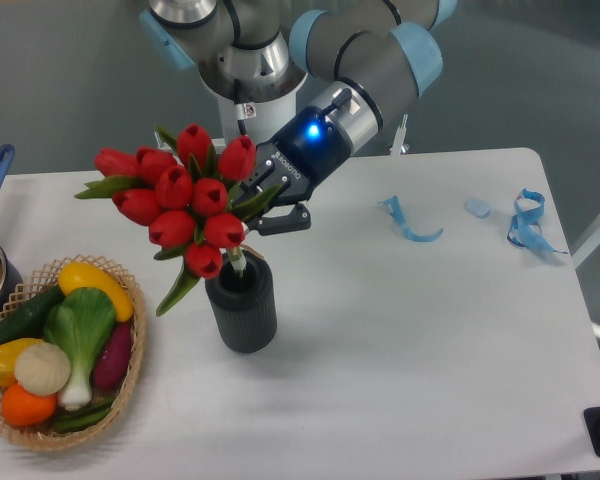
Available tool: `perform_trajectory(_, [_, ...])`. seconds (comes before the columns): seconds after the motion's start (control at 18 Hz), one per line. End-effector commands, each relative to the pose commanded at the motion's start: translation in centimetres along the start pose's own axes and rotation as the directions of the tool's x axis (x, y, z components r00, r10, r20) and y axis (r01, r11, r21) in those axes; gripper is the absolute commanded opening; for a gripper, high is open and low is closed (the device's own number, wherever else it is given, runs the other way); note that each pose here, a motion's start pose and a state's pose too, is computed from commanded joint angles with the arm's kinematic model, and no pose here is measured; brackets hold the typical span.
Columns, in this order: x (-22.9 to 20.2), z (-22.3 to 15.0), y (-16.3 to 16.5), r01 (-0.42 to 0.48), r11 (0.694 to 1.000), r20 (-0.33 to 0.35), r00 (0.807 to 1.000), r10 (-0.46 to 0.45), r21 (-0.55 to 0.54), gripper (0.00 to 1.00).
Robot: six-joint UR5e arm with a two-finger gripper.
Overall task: Insert the flowers into the vase
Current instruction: 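Lower the tulip stems down into the vase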
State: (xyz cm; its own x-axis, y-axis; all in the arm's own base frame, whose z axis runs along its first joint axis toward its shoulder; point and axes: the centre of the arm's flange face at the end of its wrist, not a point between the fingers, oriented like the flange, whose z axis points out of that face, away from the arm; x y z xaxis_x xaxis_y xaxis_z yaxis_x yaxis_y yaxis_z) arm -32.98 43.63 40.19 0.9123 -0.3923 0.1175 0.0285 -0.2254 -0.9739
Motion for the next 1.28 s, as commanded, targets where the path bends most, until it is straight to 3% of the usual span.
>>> perform_trajectory(0.67, [0.8, 1.4, 8.3, -0.019, 1.0, -0.034, 0.999, 0.019, -0.011, 0.08])
perform_trajectory(1.28, [0.1, 1.7, 12.0, -0.033, 0.999, -0.04, 0.999, 0.032, -0.021, 0.08])
